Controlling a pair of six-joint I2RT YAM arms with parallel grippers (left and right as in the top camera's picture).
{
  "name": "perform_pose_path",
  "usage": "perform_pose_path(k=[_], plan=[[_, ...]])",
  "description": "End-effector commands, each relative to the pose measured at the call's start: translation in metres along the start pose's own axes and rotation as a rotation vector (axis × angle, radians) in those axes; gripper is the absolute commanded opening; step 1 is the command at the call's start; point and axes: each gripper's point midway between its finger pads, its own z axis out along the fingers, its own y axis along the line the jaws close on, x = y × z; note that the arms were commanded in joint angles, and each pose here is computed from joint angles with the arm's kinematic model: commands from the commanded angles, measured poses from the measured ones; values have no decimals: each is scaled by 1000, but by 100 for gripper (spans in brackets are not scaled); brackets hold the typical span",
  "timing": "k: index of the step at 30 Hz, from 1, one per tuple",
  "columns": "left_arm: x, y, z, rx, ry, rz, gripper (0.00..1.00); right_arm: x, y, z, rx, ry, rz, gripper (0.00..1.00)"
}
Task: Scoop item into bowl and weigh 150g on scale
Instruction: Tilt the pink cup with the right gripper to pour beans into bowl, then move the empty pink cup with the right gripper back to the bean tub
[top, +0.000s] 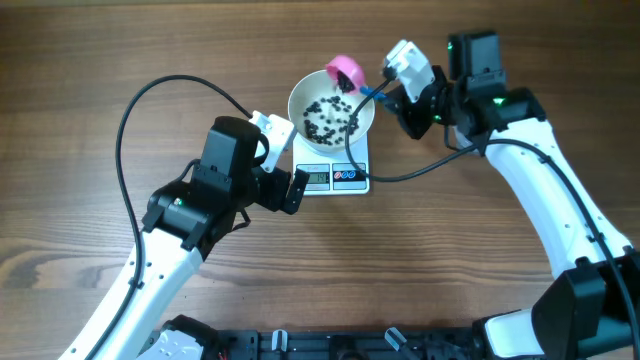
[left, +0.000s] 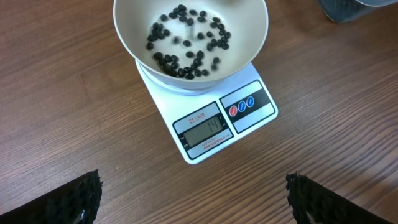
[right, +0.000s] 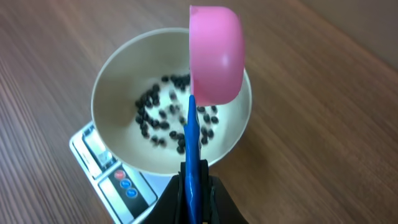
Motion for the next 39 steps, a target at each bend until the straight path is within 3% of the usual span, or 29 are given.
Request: perform_pose_path(k=[1, 20, 30, 35, 39], plan=[[-7, 1, -2, -3, -16, 18, 100, 1, -4, -1, 87, 49, -99, 4], [-7, 1, -2, -3, -15, 18, 100, -40, 21, -9, 97, -63, -205, 4], [-7, 1, -2, -3, -15, 18, 100, -18, 18, -9, 117, 33, -191, 4], [-7, 1, -2, -3, -15, 18, 100, -34, 14, -9, 131, -43, -5, 4], [-7, 1, -2, -3, -15, 17, 100, -66, 1, -28, 186, -188, 106, 4]])
